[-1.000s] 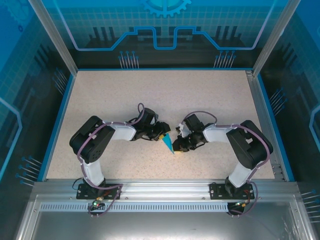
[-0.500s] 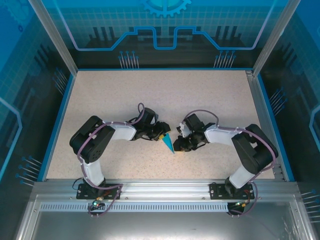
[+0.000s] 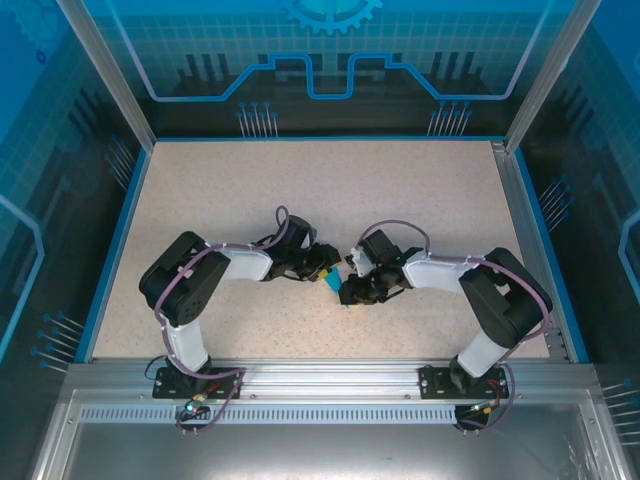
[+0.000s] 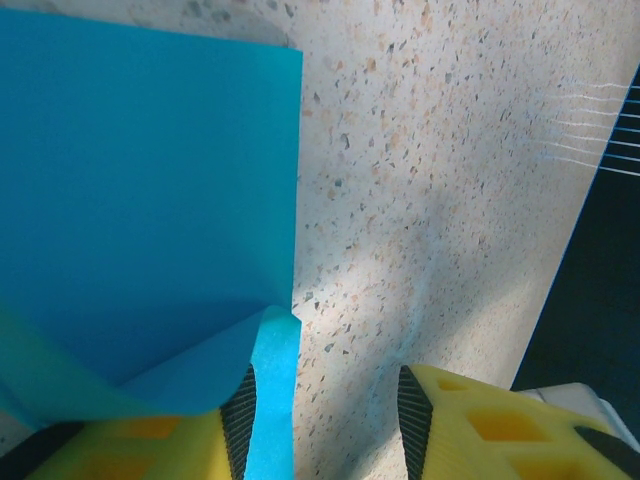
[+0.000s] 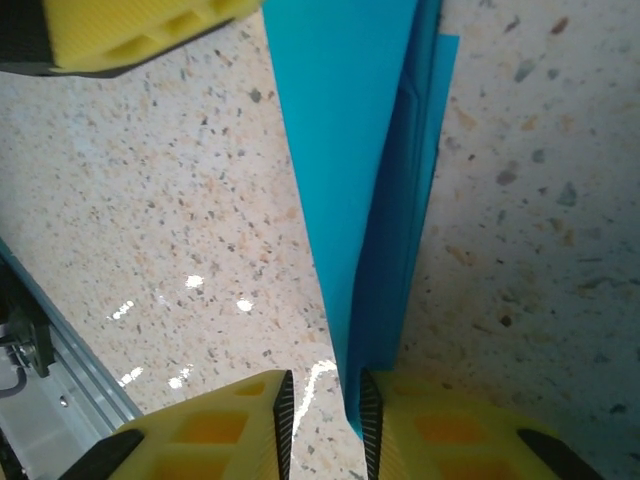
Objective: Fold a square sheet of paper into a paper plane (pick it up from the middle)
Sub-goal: Fold the wing for the fifth time at the center of the table.
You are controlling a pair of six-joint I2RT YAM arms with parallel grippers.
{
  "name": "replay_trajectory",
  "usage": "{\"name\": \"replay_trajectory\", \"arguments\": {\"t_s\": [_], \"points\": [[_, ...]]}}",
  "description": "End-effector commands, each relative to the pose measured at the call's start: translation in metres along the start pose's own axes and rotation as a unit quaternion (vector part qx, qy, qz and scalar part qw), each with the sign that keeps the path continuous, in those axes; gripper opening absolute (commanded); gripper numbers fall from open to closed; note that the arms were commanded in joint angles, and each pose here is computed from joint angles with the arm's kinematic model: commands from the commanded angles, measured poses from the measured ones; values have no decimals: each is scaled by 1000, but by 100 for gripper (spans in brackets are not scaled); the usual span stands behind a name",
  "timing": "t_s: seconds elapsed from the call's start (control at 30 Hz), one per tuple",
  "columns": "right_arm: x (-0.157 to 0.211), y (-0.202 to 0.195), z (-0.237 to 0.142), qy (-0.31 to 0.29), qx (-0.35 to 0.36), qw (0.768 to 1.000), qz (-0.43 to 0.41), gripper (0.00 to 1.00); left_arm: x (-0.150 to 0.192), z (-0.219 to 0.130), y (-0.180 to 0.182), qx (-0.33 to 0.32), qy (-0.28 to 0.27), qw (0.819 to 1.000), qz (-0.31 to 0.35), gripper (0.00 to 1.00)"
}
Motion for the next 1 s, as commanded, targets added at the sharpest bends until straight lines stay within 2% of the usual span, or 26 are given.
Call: {"name": "replay_trajectory", "arguments": {"t_s": [0.0, 0.13, 0.3, 0.37, 0.43, 0.63, 0.97], "points": [[0, 0, 3, 7, 16, 1000, -4, 25, 4, 6, 25, -56, 12, 998, -23, 47], [2, -2, 3, 4, 21, 1000, -5, 21, 4, 6, 26, -57, 12, 998, -23, 47], [7, -8, 5, 12, 25, 1000, 0, 8, 4, 6, 27, -58, 12, 998, -24, 47], [12, -13, 7, 18, 26, 999, 5, 6, 4, 5, 27, -58, 12, 998, -24, 47], [16, -19, 8, 24, 28, 999, 14, 5, 4, 5, 27, -59, 11, 998, -23, 46], [26, -29, 12, 42, -28, 998, 45, 8, 4, 5, 28, -62, 11, 998, -23, 46], [30, -38, 3, 48, -39, 996, 65, 10, 4, 7, 29, -66, 12, 997, -24, 46]]}}
Point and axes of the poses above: each hand's point on the last joint's axis, 136 mm out from that joint toward the fingers, its own z axis out along the fingers, its own y axis along the line the jaws close on, x = y × z, the point moved 7 cm from there along -z, back along the fingers, and after that the axes turned 5 degrees about -z, right-handed, at the moved point
